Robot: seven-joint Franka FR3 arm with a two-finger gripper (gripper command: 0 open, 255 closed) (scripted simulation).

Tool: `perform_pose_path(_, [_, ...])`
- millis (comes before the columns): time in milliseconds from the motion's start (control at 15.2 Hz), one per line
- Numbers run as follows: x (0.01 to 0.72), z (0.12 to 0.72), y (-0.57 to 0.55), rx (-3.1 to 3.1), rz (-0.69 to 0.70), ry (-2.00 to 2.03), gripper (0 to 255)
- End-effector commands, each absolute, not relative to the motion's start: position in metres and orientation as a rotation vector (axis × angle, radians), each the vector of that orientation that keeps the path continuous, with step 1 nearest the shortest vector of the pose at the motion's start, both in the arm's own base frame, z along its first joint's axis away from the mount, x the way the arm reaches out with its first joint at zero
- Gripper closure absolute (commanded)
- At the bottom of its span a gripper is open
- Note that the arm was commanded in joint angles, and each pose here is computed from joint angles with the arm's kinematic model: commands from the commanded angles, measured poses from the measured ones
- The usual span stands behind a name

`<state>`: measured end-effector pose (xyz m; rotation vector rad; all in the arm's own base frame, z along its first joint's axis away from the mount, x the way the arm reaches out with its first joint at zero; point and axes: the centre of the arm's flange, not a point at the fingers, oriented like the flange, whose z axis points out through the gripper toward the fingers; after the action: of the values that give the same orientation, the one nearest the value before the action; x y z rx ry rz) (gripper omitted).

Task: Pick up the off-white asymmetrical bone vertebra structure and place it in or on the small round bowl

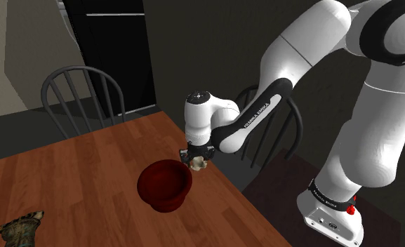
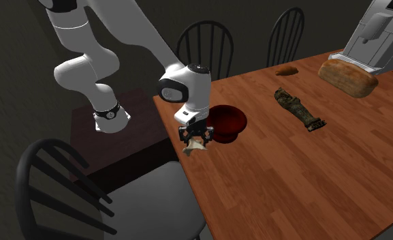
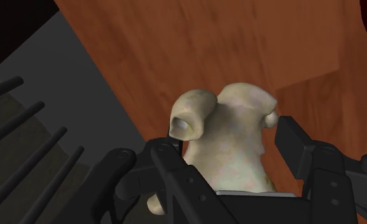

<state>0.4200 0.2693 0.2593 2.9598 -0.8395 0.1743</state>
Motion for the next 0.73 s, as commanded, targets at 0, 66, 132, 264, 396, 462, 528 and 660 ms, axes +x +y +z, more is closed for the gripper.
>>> perform_pose_path(0, [0.420,0.271,0.268,2.960,0.174,-0.839,255])
perform_pose_path(66, [0.420,0.276,0.268,2.960,0.174,-0.839,255])
perform_pose_path(132, [0.420,0.282,0.268,2.960,0.174,-0.839,255])
perform_pose_path(264, [0.420,0.292,0.268,2.960,0.174,-0.839,255])
perform_pose_path(396, [0.420,0.303,0.268,2.960,0.174,-0.839,255])
perform_pose_path(462, [0.420,0.308,0.268,2.960,0.174,-0.839,255])
perform_pose_path(528, [0.420,0.313,0.268,2.960,0.174,-0.839,255])
perform_pose_path(660, [0.420,0.324,0.268,2.960,0.174,-0.839,255])
